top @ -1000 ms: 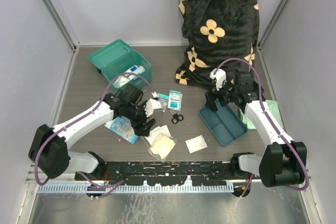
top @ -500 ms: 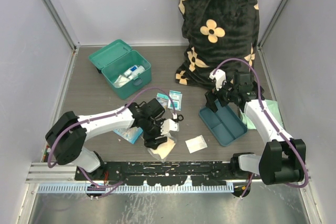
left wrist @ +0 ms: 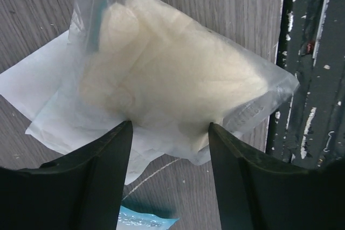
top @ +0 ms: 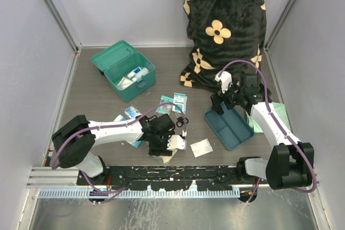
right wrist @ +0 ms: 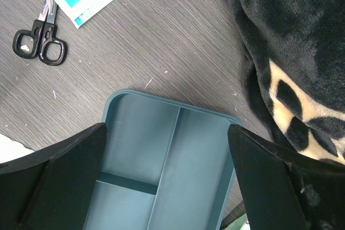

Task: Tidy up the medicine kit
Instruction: Pick up the medical item at the center of the board.

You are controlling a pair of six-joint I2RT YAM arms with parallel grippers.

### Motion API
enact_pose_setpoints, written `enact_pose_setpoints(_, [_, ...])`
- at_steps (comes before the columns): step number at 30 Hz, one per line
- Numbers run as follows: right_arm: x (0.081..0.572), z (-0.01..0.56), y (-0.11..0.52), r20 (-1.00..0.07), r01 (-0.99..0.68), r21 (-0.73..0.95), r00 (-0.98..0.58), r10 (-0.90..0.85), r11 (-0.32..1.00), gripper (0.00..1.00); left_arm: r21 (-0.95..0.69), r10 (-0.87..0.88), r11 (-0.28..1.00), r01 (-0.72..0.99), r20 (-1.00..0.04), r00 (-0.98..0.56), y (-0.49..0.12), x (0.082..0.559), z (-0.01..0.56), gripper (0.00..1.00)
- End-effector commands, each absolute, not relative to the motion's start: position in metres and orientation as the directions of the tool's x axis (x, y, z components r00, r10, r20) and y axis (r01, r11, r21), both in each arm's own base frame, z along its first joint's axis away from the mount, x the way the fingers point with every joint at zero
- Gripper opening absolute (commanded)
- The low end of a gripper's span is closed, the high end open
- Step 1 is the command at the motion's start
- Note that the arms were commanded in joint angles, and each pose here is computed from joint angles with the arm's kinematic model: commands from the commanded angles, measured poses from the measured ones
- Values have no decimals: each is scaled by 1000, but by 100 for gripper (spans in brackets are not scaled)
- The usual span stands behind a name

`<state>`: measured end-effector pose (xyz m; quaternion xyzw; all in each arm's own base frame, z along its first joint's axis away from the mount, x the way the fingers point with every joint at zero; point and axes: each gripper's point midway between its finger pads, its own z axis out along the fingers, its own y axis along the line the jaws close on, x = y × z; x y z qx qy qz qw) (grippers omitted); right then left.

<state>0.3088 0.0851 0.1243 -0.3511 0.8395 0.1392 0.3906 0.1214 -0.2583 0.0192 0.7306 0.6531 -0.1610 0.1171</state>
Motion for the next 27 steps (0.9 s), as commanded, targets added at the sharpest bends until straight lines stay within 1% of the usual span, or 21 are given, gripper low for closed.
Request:
enact_pose_setpoints(1, [316,133,84,-764,-698,-70,-422,-489,712,100,57,912,-178,982,-365,186,-260,127,11,56])
enact_pose_setpoints(8, [316,131,84,-761,-700,-64,-427,-489,711,100,74,911,-193,978,-356,207,-260,127,17,35])
enact_pose_setpoints(14, [316,131,84,-759,-700,-64,-429,-490,712,100,61,910,-204,977,-356,213,-262,127,28,22])
enact_pose_setpoints(19, [316,131,84,-759,-700,-64,-429,-490,711,100,58,908,-212,975,-357,219,-265,127,39,14])
enact_pose_setpoints(23, [316,129,83,-756,-698,-63,-433,-491,713,100,45,906,-206,977,-370,208,-267,128,52,12])
enact_pose_setpoints(27, [316,129,83,-755,-698,-65,-433,-493,713,100,34,895,-177,984,-410,176,-271,136,70,10])
